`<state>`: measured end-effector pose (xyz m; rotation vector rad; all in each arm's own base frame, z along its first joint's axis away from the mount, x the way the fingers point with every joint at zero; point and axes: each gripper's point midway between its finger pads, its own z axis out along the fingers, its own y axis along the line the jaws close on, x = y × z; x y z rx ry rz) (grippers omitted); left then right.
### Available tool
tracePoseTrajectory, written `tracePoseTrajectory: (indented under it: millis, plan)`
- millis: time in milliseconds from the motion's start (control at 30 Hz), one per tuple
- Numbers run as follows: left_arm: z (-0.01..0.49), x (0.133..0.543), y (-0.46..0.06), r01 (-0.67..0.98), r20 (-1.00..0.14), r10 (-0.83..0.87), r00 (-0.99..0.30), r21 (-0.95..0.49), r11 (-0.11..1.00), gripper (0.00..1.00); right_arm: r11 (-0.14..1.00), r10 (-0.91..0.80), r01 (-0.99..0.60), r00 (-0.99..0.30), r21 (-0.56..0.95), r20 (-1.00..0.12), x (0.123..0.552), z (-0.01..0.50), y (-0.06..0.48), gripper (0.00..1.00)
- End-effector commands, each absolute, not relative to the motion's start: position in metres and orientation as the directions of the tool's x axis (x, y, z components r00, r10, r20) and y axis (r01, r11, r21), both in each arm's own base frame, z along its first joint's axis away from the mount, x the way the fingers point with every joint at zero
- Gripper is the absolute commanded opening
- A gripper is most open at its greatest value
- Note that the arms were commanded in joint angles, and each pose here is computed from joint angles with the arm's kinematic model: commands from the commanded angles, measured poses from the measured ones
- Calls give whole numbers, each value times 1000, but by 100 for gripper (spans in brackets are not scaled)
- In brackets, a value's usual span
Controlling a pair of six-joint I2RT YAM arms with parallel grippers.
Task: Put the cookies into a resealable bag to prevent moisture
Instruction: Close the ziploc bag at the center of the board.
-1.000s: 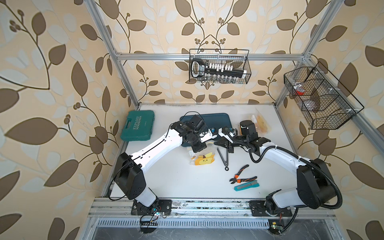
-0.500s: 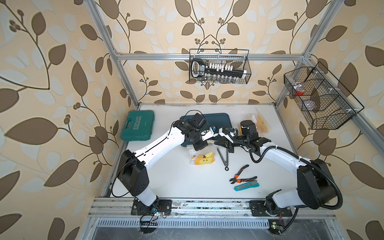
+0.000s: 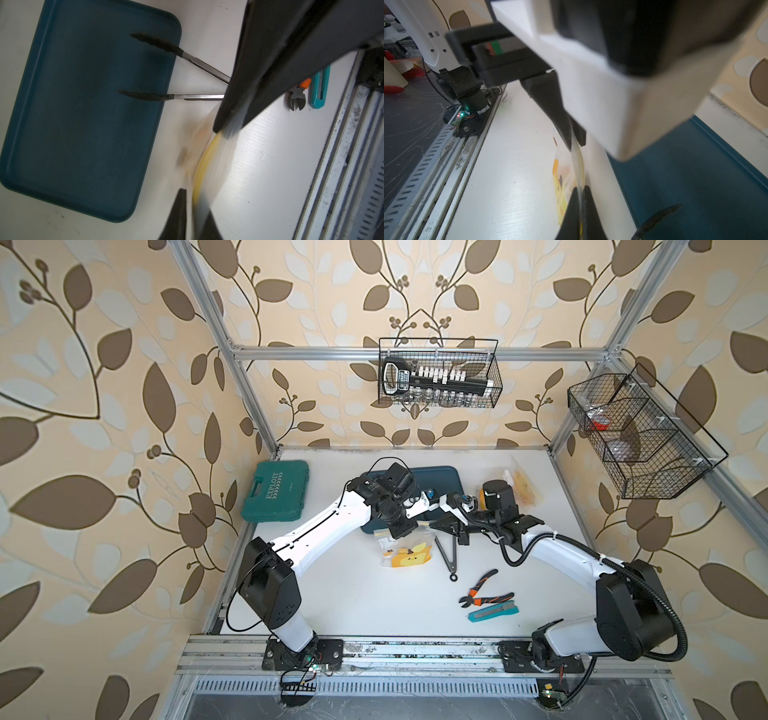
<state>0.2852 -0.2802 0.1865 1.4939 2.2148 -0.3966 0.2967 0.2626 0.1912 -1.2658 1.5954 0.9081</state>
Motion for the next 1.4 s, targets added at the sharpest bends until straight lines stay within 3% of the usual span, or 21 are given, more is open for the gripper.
tracePoseTrajectory:
  millis: [0,33,67,100,167,233,300,400,433,467,500,533,667,700,767,833,967,1167,1300,1333,1367]
  plan:
    - [207,281,-305,957,-582,776,-242,-14,288,0,179,-329,-984,-78,19,-941,288,192,267,0]
    - [208,282,-306,957,-584,775,-243,-14,289,6,180,-328,-984,-77,18,-942,288,193,267,0]
    - [207,284,-306,955,-583,774,-248,-12,298,20,179,-328,-984,-77,18,-942,288,192,267,0]
    - [208,285,-307,954,-586,771,-249,-10,301,21,179,-327,-984,-76,18,-942,288,192,267,0]
    - [209,283,-309,959,-593,770,-237,-15,284,0,178,-328,-984,-76,17,-942,288,193,267,0]
    - [209,280,-312,963,-596,769,-233,-33,266,0,178,-328,-984,-74,15,-942,288,192,267,0]
    - [209,284,-313,959,-597,765,-241,-27,281,18,179,-327,-984,-76,17,-942,288,193,267,0]
    - [210,284,-317,963,-606,761,-231,-32,267,0,181,-328,-983,-76,16,-942,288,193,267,0]
    - [210,282,-320,966,-609,761,-223,-37,254,0,180,-328,-984,-77,18,-941,288,192,267,0]
    - [210,282,-321,967,-610,761,-222,-38,251,2,179,-329,-984,-78,19,-941,287,192,267,0]
    - [210,283,-322,966,-608,761,-225,-39,255,19,178,-328,-984,-74,15,-942,288,193,267,0]
    - [209,285,-323,965,-607,761,-229,-36,261,23,180,-328,-983,-76,16,-941,288,192,267,0]
    - [210,284,-327,968,-610,762,-218,-39,246,0,180,-329,-983,-76,16,-941,287,192,267,0]
    - [210,285,-328,968,-610,762,-217,-37,247,5,180,-329,-984,-75,16,-941,287,193,267,0]
    - [210,287,-328,965,-609,761,-223,-29,259,29,180,-329,-984,-77,17,-941,287,192,267,0]
    - [210,289,-329,965,-613,758,-221,-25,262,35,176,-328,-984,-75,16,-942,287,192,268,0]
    - [211,288,-329,966,-630,748,-210,-13,259,32,182,-329,-983,-71,11,-942,287,192,267,0]
    - [210,278,-324,970,-663,724,-187,-7,245,0,189,-325,-982,-63,1,-944,287,195,265,0]
    - [201,272,-312,965,-635,743,-211,-16,260,0,202,-327,-979,-67,-1,-943,289,194,263,0]
    - [201,272,-307,962,-628,747,-218,-11,271,4,206,-327,-979,-69,0,-943,290,194,262,0]
    - [199,270,-303,961,-617,756,-220,-5,276,20,207,-326,-978,-69,0,-943,291,195,262,0]
